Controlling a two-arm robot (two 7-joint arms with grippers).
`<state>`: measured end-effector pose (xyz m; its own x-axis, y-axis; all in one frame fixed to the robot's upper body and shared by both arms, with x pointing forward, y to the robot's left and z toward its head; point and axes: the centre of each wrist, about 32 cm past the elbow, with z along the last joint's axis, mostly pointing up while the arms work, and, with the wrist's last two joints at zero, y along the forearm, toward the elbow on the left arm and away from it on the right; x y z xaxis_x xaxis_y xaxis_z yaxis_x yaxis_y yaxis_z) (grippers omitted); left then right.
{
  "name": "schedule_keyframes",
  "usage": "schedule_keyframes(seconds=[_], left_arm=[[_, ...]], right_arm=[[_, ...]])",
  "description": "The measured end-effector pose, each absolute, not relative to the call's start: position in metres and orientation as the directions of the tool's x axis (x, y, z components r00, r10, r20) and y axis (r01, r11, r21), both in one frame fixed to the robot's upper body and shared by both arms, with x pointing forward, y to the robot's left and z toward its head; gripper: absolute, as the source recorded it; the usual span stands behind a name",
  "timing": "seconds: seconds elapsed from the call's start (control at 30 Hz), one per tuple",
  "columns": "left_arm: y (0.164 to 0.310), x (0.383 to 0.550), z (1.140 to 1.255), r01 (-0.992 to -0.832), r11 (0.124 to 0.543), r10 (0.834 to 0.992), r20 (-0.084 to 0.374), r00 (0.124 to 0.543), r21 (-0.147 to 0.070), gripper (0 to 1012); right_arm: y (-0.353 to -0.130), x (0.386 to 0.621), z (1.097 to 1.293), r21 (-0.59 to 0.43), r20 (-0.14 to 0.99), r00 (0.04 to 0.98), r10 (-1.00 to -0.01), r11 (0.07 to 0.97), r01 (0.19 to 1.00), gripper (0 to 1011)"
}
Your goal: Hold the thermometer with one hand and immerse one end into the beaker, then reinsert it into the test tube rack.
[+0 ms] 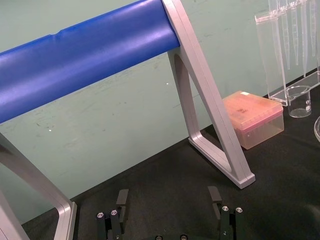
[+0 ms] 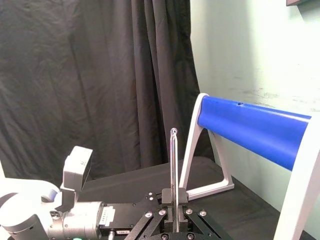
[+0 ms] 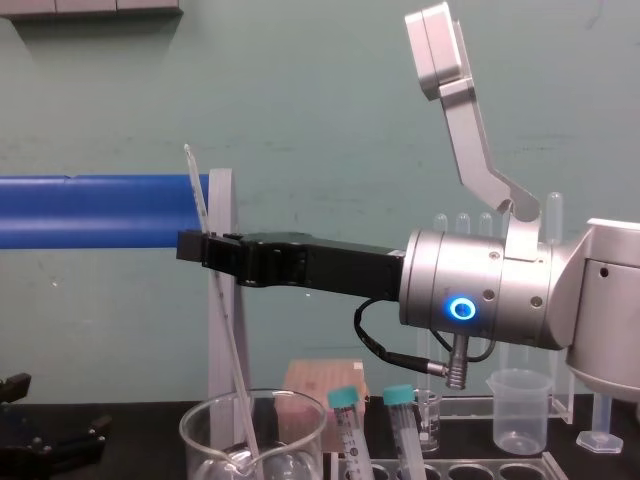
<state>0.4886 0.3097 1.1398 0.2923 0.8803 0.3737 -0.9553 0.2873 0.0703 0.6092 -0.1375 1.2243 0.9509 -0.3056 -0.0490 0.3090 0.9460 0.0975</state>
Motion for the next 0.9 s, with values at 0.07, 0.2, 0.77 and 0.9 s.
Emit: schedule_keyframes(seconds=[0.07, 0.2, 0.77, 0.9], left_arm=[[0.3097, 0.4886, 1.1398, -0.955, 0.287, 0.880, 0.374, 0.292, 0.070, 1008], [0.3097, 0.4886, 1.1398, -0.955, 0.287, 0.880, 0.374, 0.292, 0.070, 1008], [0.3097, 0.4886, 1.1398, -0.955, 0.287, 0.880, 0.374, 0.292, 0.070, 1008], [0.3097, 0.4886, 1.1398, -0.955, 0.287, 0.880, 0.374, 0.292, 0.070, 1008]], right_arm=[[-0.1377, 0.6091, 1.2244, 0.097, -0.048, 0.951, -0.306, 0.946, 0.309, 56], [-0.1381, 0.6085, 1.2245, 0.097, -0.047, 0.951, -0.305, 0.946, 0.308, 56], [-0.1384, 0.6081, 1.2238, 0.094, -0.047, 0.951, -0.306, 0.946, 0.309, 56], [-0.1380, 0.6077, 1.2237, 0.094, -0.047, 0.951, -0.305, 0.947, 0.308, 56]])
